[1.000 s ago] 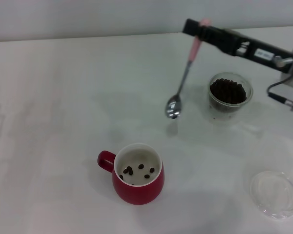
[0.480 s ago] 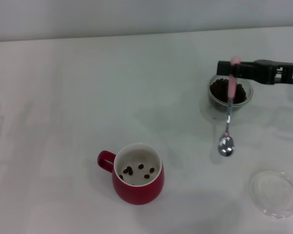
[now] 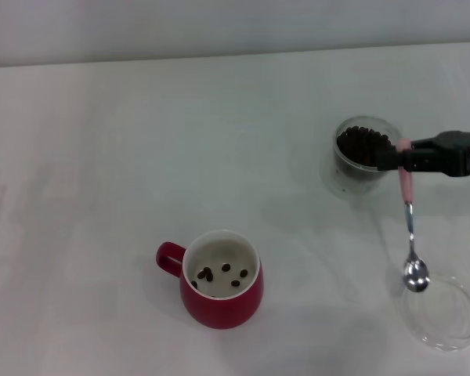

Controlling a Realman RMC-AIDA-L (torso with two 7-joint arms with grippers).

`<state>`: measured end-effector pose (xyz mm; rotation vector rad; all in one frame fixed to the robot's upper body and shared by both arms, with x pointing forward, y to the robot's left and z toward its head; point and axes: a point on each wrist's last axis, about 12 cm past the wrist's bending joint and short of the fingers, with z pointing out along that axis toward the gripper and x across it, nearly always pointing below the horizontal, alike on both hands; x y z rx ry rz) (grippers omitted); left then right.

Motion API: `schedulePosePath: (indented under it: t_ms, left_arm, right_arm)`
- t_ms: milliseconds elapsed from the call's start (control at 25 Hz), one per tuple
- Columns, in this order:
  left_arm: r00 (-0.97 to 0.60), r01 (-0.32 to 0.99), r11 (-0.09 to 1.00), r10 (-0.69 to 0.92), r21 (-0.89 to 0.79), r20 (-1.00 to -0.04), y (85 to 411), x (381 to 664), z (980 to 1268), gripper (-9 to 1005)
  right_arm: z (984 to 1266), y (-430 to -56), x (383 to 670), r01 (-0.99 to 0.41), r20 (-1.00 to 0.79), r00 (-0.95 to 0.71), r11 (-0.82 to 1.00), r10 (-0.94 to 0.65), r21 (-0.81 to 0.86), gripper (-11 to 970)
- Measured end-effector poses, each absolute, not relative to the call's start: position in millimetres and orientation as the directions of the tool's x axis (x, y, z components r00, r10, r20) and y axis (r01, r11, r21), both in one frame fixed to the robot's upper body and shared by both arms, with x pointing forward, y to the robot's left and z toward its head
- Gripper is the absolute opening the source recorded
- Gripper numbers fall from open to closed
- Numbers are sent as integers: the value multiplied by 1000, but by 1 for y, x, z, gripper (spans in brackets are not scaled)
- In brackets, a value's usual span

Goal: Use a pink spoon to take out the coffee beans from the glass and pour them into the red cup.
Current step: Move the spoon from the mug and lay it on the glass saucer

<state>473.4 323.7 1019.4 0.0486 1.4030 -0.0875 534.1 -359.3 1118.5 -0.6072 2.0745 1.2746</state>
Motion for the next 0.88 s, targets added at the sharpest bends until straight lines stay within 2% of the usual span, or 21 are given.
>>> schedulePosePath:
  t_ms: [400,880]
  left_arm:
    - [166,92,996,-34,-19,-986,323,474,1020,664]
    - [169,98,995,-36,-20,-985,321,478,1021,664]
  right_arm:
    - [1106,-367,529,-654,-686,-714,480,-137,585,176]
    - [1096,-373,523,-653,-690,-709,504,-144,565,177]
